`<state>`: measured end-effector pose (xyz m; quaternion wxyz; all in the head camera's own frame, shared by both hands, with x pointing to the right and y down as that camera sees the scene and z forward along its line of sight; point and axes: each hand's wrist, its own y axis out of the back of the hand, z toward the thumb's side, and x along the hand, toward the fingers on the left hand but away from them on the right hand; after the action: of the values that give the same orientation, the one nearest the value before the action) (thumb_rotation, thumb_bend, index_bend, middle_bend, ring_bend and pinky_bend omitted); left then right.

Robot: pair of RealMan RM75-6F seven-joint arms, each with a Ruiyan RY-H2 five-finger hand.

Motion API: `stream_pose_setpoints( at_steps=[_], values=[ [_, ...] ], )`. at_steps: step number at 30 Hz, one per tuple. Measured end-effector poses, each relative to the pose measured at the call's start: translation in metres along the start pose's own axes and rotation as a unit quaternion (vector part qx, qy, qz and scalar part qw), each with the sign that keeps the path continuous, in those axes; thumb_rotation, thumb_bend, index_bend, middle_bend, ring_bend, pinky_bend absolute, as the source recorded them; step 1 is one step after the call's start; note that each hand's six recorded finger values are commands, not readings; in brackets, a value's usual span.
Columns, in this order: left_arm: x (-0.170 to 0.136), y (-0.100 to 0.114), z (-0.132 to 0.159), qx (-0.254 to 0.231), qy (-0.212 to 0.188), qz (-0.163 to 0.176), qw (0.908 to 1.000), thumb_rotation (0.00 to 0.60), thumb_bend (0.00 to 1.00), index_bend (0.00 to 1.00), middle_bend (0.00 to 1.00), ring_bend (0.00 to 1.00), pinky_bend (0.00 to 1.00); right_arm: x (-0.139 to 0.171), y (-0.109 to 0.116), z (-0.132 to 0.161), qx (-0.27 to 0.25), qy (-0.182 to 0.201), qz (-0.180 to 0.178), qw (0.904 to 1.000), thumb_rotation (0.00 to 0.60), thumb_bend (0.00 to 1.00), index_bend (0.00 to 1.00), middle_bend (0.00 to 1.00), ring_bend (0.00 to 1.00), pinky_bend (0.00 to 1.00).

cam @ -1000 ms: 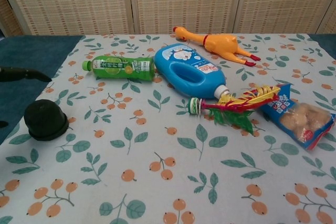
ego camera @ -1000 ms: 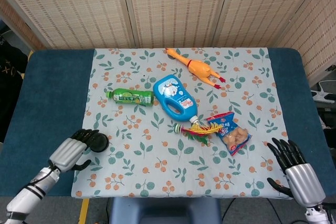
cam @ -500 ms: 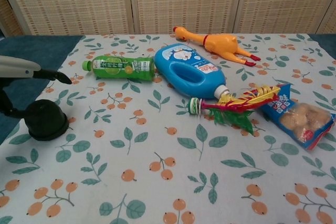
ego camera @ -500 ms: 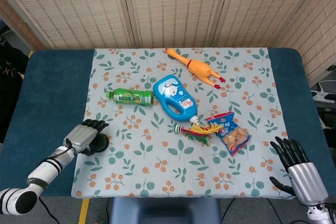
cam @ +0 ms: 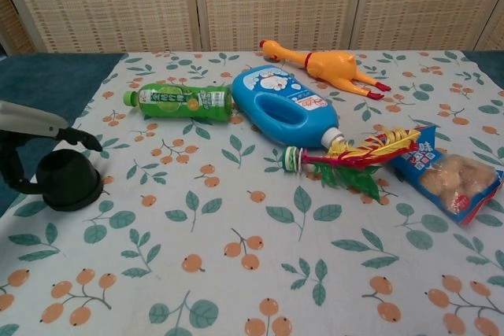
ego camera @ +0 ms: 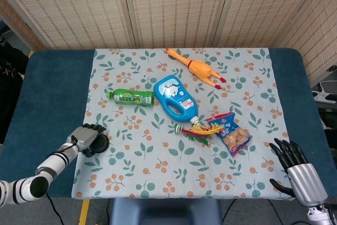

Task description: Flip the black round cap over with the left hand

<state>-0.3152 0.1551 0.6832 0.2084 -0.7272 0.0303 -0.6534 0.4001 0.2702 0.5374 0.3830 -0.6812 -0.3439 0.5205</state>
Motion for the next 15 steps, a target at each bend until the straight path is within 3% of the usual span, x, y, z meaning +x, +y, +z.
stream_pose_setpoints(
  at_steps=[7,15],
  values=[
    [0.005,-0.005,0.006,-0.015,-0.015,-0.032,0.9992,0.6,0.36,0.0,0.0,0.0,0.06,0.0,-0.003,0.002,-0.004,0.006,0.02,0.9998,0.6,0.07,0.0,0.0,0.0,0.0],
    [0.012,0.0,0.012,0.007,-0.018,-0.031,0.9993,0.6,0.36,0.0,0.0,0.0,0.07,0.0,-0.004,0.002,-0.002,0.005,0.027,0.9996,0.6,0.07,0.0,0.0,0.0,0.0]
  ],
)
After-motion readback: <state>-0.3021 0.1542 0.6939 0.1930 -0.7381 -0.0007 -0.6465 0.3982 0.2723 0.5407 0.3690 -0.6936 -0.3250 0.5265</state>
